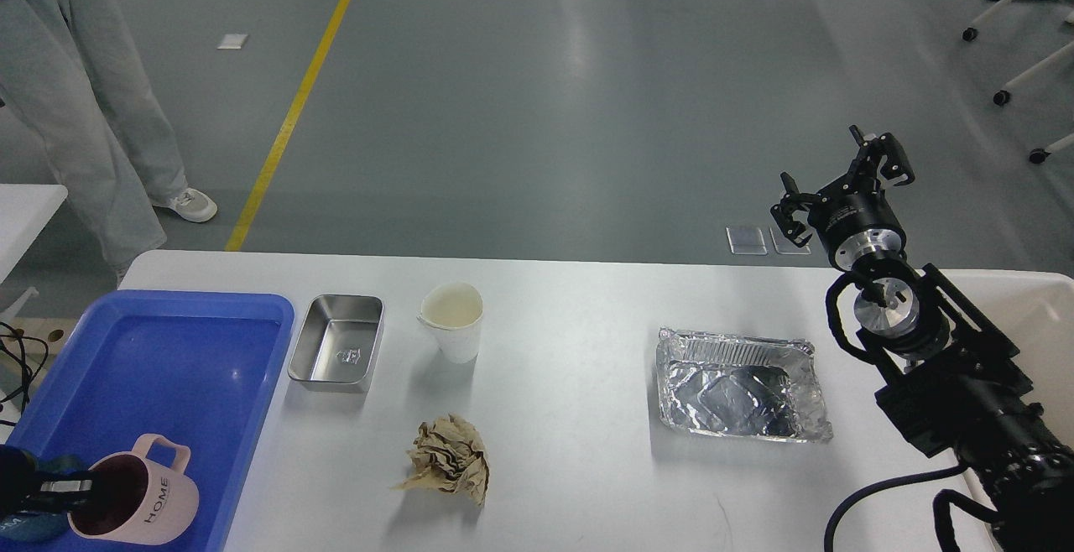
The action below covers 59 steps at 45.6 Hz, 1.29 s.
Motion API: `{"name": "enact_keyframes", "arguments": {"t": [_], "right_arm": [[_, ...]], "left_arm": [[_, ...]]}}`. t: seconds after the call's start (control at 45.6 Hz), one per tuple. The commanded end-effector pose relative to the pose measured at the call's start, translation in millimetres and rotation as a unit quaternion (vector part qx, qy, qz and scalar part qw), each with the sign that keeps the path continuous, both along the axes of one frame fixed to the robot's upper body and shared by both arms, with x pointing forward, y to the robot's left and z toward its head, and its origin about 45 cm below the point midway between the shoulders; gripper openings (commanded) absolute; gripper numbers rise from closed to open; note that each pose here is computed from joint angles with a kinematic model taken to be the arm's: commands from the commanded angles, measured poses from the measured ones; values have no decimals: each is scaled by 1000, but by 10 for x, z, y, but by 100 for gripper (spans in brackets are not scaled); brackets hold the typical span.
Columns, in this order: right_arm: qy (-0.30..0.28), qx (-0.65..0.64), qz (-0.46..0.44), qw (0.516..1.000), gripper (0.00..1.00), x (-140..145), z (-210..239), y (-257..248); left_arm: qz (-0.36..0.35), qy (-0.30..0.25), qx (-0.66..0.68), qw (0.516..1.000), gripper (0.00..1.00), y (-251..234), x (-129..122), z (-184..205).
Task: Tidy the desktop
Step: 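Release the mug and raise the left gripper away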
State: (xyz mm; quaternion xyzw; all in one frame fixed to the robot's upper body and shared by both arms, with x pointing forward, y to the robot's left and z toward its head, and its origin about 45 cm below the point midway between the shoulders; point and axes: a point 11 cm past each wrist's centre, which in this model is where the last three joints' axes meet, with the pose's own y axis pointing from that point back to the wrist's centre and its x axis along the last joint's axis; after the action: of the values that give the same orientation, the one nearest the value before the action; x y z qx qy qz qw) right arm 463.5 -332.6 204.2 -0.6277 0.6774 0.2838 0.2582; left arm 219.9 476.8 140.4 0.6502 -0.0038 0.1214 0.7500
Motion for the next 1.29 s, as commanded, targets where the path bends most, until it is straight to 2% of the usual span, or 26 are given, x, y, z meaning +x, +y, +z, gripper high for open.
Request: {"name": "enact_keyframes", "arguments": {"t": [0.0, 0.066, 0.461, 0.768, 0.921, 1.075, 1.272], "right_arm": [[0, 0, 0, 1000, 100, 0, 0, -1], [0, 0, 0, 1000, 100, 0, 0, -1], [0, 1, 1, 1000, 100, 1, 2, 9], [-1, 1, 2, 1000, 100, 2, 4, 20], [-2, 2, 2, 1000, 100, 6, 9, 29], [-1, 2, 3, 1000, 100, 7, 10, 34], [-1, 2, 2, 1000, 100, 3, 5, 34]], "left_arm": [[3, -27, -3, 1000, 43, -37, 85, 3], [4, -35, -2, 999, 49, -37, 94, -5], [3, -40, -8, 999, 69, -65, 123, 20], [4, -75, -52, 996, 82, -258, 266, 303], [15, -100, -97, 990, 90, -382, 415, 671], [56, -124, -206, 969, 90, -558, 703, 1218], [71, -201, -291, 933, 90, -684, 1010, 1865]]}}
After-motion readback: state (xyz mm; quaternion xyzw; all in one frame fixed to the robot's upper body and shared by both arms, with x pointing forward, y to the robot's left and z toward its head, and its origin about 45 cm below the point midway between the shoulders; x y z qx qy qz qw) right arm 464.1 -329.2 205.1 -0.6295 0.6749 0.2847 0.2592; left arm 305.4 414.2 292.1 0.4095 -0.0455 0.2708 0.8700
